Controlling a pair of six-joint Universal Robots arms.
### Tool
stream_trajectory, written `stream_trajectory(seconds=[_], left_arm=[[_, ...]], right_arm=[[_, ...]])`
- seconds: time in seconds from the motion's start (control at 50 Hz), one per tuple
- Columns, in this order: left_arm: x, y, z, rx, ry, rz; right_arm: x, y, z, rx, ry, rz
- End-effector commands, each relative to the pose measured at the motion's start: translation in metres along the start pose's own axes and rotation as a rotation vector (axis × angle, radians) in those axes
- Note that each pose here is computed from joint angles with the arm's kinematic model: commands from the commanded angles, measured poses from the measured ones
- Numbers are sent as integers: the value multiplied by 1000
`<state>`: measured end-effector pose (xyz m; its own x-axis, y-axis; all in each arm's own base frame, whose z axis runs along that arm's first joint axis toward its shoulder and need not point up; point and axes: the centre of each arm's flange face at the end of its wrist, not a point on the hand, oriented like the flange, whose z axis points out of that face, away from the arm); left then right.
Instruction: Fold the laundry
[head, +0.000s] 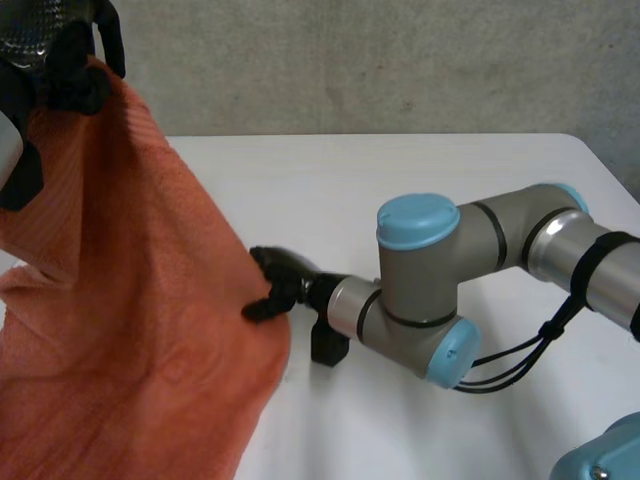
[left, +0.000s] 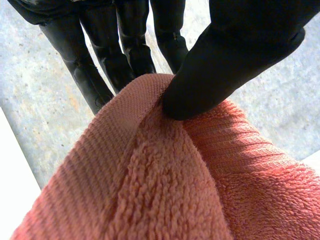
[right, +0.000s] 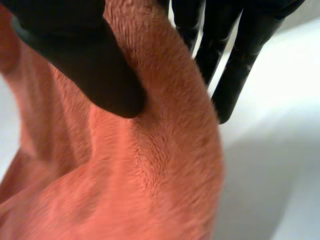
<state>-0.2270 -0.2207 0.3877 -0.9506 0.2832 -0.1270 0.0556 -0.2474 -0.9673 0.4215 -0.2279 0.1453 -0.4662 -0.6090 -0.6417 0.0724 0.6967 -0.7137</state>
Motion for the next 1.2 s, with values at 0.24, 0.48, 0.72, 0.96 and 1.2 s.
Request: stream_trajectory(seconds=[0.24, 0.48, 0.72, 0.96, 1.2], left_arm=[[9, -30, 25, 216, -7, -61], [16, 62, 22, -57, 1, -86], [-27, 208, 28, -438, -152, -18], [-12, 138, 18, -290, -79, 48], [55, 114, 8, -203, 188, 15]], right_arm=[[-92, -244, -176, 743, 190, -616], [-84, -171, -110, 380, 65, -573], [-28, -46, -38, -7, 112, -573], [-30, -114, -99, 189, 303, -630], [19, -125, -130, 169, 472, -743]])
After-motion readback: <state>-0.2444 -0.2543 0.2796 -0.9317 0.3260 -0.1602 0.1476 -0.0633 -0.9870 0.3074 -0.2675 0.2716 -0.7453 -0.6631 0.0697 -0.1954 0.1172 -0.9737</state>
